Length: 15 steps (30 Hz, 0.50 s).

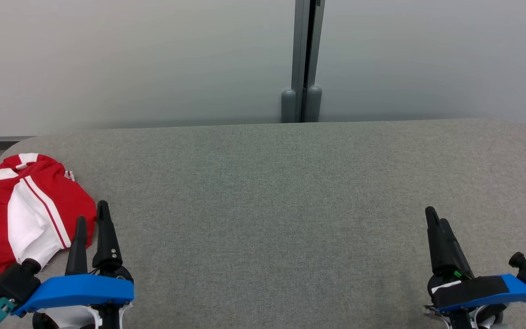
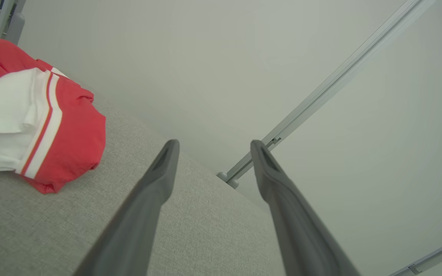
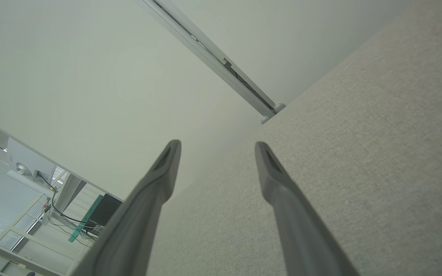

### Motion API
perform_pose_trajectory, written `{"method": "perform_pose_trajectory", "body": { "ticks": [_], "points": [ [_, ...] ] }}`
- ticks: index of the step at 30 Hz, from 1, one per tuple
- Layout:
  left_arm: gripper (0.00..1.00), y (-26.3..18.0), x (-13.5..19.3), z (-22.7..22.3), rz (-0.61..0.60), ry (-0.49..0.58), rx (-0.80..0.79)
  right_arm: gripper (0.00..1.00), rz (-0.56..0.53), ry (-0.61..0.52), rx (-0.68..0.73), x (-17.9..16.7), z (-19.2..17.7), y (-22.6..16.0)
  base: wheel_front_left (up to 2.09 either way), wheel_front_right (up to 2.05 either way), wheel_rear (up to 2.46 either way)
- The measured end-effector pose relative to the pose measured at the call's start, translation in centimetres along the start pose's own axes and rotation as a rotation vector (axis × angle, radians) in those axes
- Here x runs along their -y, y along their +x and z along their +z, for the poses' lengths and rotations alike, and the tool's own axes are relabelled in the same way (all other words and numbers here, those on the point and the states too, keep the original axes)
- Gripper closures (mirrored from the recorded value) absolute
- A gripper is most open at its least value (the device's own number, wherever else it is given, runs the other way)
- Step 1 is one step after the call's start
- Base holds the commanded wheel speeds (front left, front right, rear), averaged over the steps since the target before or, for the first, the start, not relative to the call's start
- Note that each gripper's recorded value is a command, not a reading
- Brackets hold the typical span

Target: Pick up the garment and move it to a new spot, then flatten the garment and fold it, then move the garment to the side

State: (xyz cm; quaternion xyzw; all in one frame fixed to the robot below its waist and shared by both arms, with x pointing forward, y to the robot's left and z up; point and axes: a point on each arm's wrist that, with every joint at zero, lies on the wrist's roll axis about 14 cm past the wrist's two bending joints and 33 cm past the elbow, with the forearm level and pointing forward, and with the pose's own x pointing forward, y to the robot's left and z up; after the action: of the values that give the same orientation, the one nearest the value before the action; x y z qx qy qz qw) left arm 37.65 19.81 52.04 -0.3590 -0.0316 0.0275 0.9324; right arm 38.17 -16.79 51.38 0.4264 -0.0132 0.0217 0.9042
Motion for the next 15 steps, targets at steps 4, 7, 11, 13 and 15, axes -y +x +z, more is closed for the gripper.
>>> {"method": "perform_pose_trajectory", "body": {
  "ticks": [4, 7, 11, 13, 15],
  "points": [
    [0.0, -0.02, 0.17, 0.13, -0.009, 0.055, 0.009, 0.0, 0.01, -0.042, 0.005, -0.25, -0.01, 0.04, 0.0, 0.0, 0.0],
    [0.0, -0.04, 0.31, 0.22, -0.016, 0.093, 0.015, 0.0, 0.017, -0.077, 0.005, -0.4, -0.07, 0.05, 0.0, 0.0, 0.0],
    [0.0, -0.05, 0.51, 0.34, -0.031, 0.16, 0.022, 0.0, 0.029, -0.135, 0.004, -0.64, -0.22, 0.05, 0.0, 0.0, 0.0],
    [0.0, -0.06, 0.57, 0.36, -0.035, 0.186, 0.024, 0.0, 0.033, -0.153, 0.006, -0.71, -0.24, 0.06, 0.0, 0.0, 0.0],
    [0.0, -0.09, 0.63, 0.4, -0.039, 0.211, 0.028, 0.0, 0.038, -0.176, 0.007, -0.82, -0.26, 0.06, 0.0, 0.0, 0.0]
  ]
}}
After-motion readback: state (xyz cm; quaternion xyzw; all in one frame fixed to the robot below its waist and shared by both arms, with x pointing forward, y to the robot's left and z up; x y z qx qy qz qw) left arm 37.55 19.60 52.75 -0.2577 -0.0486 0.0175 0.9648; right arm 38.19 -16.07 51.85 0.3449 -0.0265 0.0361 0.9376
